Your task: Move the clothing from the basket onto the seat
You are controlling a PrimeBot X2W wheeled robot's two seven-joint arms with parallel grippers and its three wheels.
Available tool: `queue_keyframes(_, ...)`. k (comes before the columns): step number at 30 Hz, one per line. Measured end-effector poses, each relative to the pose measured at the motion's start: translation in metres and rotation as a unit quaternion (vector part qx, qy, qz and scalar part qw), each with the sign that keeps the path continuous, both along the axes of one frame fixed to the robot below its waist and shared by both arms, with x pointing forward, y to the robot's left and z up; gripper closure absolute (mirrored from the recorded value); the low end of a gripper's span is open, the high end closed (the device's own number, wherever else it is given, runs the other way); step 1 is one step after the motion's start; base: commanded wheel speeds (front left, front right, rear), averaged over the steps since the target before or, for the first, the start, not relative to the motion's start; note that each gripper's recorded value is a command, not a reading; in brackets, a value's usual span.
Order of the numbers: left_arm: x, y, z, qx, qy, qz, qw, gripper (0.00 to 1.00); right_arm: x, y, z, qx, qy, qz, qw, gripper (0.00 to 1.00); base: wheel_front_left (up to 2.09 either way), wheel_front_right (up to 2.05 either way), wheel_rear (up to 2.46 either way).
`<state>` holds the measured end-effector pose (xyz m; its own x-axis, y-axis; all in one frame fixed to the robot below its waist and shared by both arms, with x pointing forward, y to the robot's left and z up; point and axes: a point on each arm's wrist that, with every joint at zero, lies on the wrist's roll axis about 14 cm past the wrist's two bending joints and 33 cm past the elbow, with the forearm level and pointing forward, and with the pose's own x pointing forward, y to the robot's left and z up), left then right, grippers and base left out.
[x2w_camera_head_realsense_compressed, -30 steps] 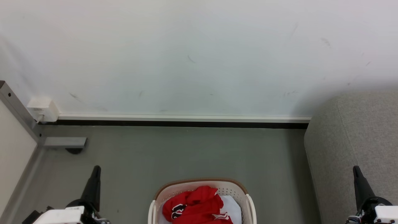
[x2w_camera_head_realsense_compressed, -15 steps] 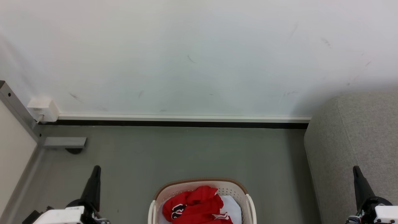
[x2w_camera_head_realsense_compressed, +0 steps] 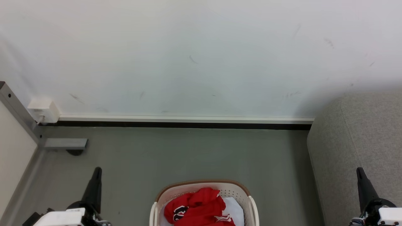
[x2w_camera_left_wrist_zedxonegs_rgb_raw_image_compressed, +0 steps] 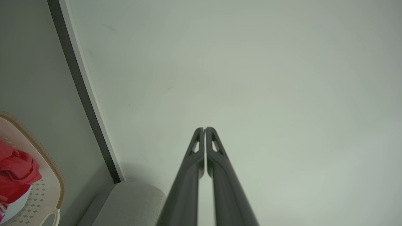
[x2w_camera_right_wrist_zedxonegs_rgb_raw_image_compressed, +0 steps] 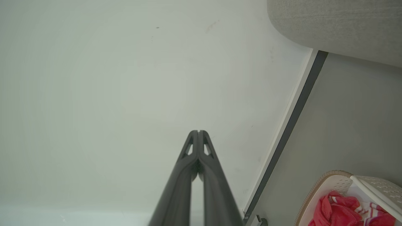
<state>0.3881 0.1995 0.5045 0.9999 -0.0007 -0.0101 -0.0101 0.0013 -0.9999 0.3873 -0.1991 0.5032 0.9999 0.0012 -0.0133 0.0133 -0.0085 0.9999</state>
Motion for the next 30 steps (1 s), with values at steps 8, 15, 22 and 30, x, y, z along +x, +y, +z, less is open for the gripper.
queue_keyframes(8,0.000,0.000,0.000,0.000,0.000,0.000,1.000,1.00,0.000,0.000,0.000,0.000,0.000,0.000,1.000,1.00,0.00,0.00,0.00)
queue_keyframes(15,-0.008,-0.002,-0.020,-0.005,0.031,0.001,1.000,0.00,-0.009,0.004,-0.020,0.008,0.030,0.001,1.000,0.00,0.00,0.00,0.00)
queue_keyframes(22,-0.013,-0.004,-0.029,0.002,0.045,0.005,0.999,0.00,-0.014,0.008,-0.030,-0.001,0.045,-0.001,0.999,0.00,0.00,0.00,0.00)
queue_keyframes(30,-0.013,-0.004,-0.029,0.041,0.046,0.012,0.998,0.00,-0.012,0.009,-0.023,-0.071,0.037,-0.001,0.997,0.00,0.00,0.00,0.00)
